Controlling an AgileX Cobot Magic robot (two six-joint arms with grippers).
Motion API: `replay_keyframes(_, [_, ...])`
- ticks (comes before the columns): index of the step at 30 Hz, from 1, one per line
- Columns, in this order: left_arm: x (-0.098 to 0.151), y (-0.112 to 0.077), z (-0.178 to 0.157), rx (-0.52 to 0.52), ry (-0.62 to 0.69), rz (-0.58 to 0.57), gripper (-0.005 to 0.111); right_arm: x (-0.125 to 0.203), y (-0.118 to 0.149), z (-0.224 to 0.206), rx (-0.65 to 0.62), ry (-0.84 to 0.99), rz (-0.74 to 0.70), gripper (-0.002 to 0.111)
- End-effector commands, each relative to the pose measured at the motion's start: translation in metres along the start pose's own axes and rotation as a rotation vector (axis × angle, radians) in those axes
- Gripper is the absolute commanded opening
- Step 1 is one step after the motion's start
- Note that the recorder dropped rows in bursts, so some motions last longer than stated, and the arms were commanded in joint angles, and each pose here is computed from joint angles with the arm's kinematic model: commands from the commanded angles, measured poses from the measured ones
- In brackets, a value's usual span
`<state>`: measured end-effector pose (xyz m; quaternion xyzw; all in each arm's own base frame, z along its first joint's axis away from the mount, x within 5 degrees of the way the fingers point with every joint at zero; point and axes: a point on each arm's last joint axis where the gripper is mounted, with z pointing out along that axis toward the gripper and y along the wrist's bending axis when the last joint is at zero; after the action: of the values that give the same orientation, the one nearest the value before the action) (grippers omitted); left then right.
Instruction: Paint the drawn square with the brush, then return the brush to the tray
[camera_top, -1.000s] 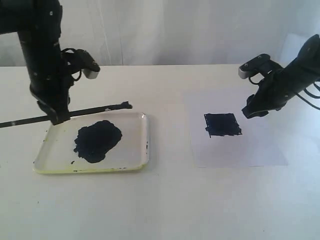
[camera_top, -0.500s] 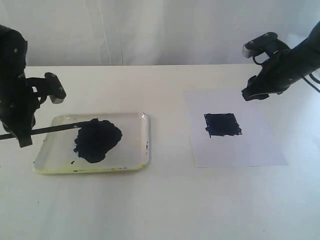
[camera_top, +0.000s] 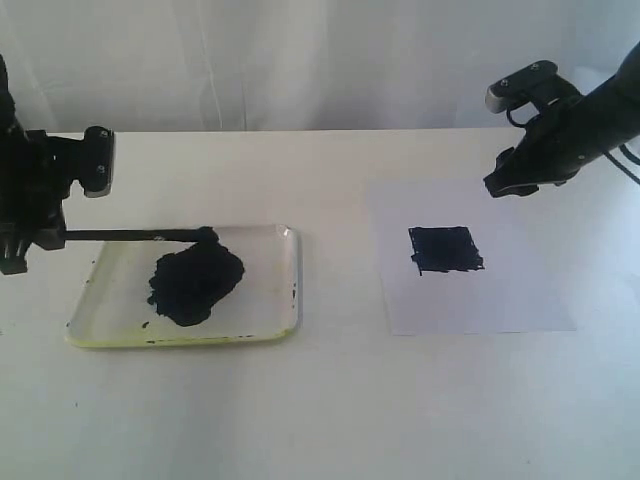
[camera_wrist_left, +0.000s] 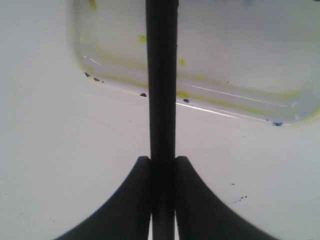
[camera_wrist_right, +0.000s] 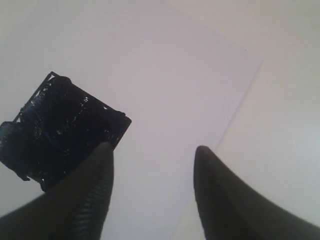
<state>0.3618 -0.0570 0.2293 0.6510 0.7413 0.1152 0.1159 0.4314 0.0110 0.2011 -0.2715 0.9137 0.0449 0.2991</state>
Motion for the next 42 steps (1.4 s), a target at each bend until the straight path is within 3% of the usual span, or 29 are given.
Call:
replay_keyframes(1, [0.007,-0.001,0.015,0.07,-0.078,0.047,0.0,-0.002,-0.001,-0.002,0.01,-0.014,-0.003,0.047])
replay_keyframes(6, [0.015,0.001,0.027,0.102,-0.163,0.065,0.0,-0.002,-0.002,-0.001,0.019,-0.019,-0.004,0.047])
replay_keyframes(12, [0.023,0.004,0.044,0.098,-0.125,0.086,0.0,-0.002,-0.002,-0.001,0.019,-0.019,-0.004,0.047])
replay_keyframes(24, [0.029,0.007,0.047,0.072,-0.07,0.139,0.0,-0.002,-0.002,-0.001,0.019,-0.019,-0.004,0.047])
replay_keyframes(26, [0.029,0.006,0.047,0.072,-0.07,0.135,0.008,-0.002,-0.002,-0.001,0.019,-0.019,-0.004,0.047])
replay_keyframes(30, [0.028,0.007,0.047,0.069,-0.076,0.124,0.046,-0.002,-0.002,-0.001,0.019,-0.019,-0.004,0.047])
replay_keyframes(32, [0.028,0.007,0.047,0.065,-0.077,0.124,0.053,-0.002,-0.002,-0.001,0.021,-0.02,-0.004,0.047])
replay_keyframes(38, [0.027,0.007,0.046,0.064,-0.082,0.119,0.056,-0.002,-0.002,-0.001,0.023,-0.022,-0.004,0.047])
replay_keyframes(42, [0.027,0.012,0.038,0.035,-0.084,-0.015,0.052,-0.002,-0.002,-0.001,0.021,-0.021,-0.004,0.047])
